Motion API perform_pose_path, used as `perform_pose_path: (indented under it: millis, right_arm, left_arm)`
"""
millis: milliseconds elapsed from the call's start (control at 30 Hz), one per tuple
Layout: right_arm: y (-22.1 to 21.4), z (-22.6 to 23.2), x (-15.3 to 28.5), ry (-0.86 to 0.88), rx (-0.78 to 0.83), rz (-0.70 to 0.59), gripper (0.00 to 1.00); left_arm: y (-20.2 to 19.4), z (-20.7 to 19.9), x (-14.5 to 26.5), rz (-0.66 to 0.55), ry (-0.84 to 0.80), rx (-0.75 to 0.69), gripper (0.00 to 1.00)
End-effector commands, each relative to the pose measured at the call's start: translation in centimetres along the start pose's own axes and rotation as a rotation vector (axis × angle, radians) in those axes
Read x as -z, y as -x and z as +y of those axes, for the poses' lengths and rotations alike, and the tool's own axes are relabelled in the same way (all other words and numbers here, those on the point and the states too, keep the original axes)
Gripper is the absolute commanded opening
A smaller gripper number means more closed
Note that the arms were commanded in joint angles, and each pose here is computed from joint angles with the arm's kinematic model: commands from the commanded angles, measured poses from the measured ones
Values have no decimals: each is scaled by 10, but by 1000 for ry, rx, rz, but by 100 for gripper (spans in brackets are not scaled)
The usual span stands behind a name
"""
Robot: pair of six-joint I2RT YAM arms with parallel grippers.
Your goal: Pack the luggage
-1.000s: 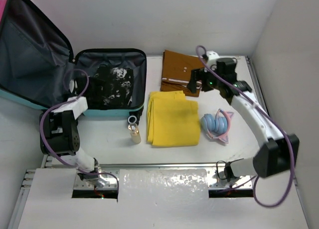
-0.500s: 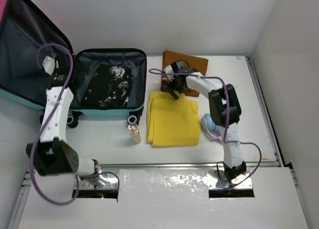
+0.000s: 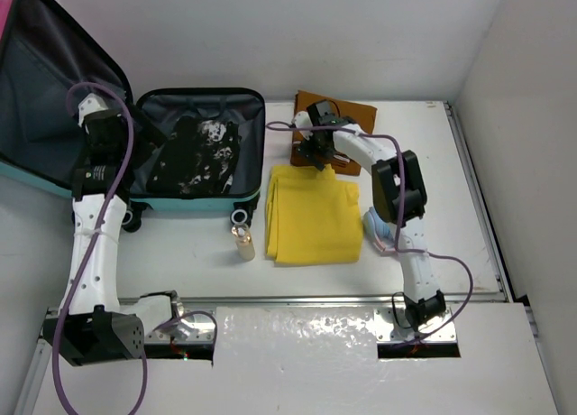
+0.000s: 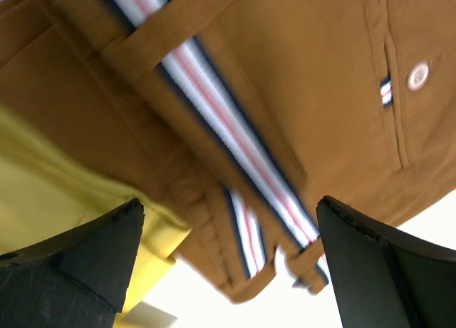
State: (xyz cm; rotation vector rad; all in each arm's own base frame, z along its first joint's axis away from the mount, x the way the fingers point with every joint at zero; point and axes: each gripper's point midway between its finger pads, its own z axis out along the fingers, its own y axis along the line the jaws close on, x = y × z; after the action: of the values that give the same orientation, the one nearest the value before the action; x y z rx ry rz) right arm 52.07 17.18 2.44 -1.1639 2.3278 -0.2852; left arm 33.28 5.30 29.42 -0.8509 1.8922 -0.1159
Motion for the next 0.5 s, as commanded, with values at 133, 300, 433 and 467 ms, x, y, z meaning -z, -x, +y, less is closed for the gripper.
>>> perform_pose_path:
  millis: [133,300,433,467]
  right_arm:
    - [-30,-5,-38,58,26,82,99]
    - [-49,23,-50,207,66,164,97]
    - [-69,59,-46,393,109,225,78]
    - [-60,60,-45,419,102,197,62]
  left_arm:
    - [-1,-16,2,4,-114,-70,100]
    - [-3,-26,3,20,-166,-69,100]
    - [-2,-31,7,24,-194,-75,100]
    - [-2,-33,8,26,-204,-76,100]
